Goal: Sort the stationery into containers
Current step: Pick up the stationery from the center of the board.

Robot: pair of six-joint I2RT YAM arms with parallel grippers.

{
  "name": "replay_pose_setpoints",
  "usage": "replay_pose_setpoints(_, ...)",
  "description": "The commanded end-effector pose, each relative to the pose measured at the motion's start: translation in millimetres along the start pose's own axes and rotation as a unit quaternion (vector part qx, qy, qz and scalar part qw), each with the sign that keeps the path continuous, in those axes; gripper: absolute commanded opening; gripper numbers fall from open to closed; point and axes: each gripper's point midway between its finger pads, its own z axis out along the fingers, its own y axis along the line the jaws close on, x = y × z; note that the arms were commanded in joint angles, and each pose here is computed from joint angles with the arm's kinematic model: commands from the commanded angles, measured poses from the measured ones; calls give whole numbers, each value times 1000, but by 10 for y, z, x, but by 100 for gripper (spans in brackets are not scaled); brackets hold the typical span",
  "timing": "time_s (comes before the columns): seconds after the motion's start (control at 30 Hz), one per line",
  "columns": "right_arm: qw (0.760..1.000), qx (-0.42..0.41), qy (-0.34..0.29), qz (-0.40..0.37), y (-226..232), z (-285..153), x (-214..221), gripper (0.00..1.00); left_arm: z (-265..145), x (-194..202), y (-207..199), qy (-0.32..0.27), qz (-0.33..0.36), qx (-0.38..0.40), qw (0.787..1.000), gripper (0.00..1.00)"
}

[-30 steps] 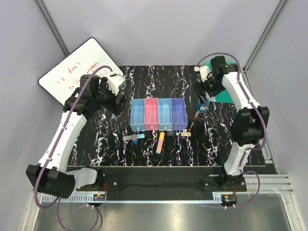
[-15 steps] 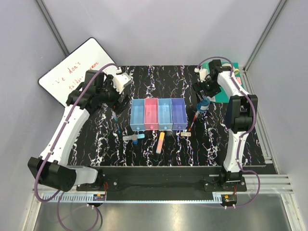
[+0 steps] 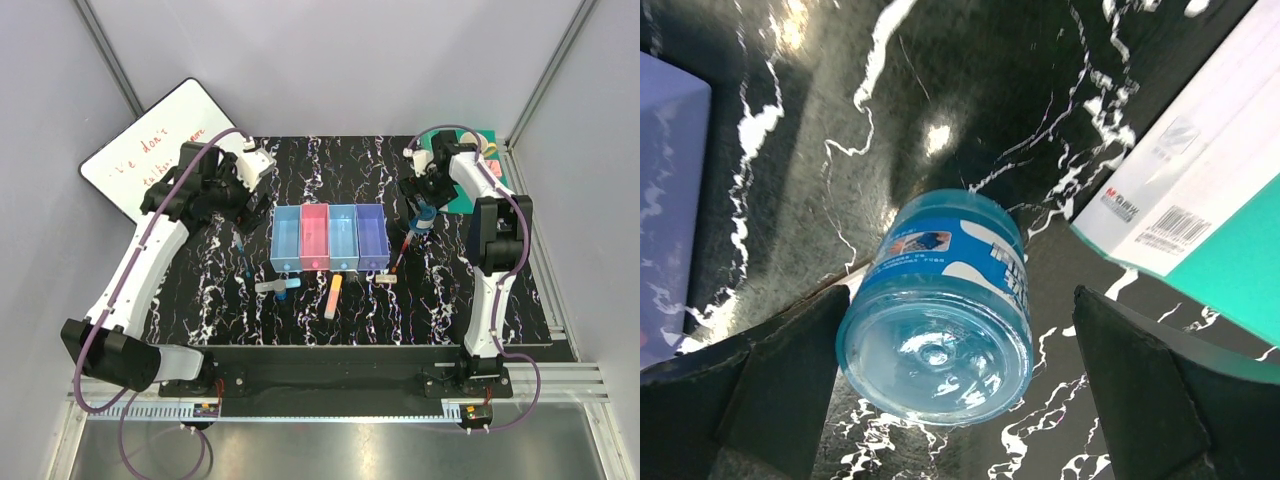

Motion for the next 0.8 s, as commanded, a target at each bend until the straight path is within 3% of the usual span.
replay_pose_setpoints(0.0,1000,23,-19,-2,-26,-201,-54,100,-67,-179,76,-21,16,-16,1000,99)
replay_pose_setpoints(0.17,999,39,-22,-8,-45,-331,-38,99,-50,-170,52,-21,16,-10,1000,99)
replay_pose_setpoints(0.37,999,45,-17,-3,-59,-331,-3,89,-38,-191,29,-23,13,-4,1000,99)
replay_pose_setpoints(0.77,998,51,4,-21,52,-169,105,84,-38,-172,19,-21,14,-4,1000,99)
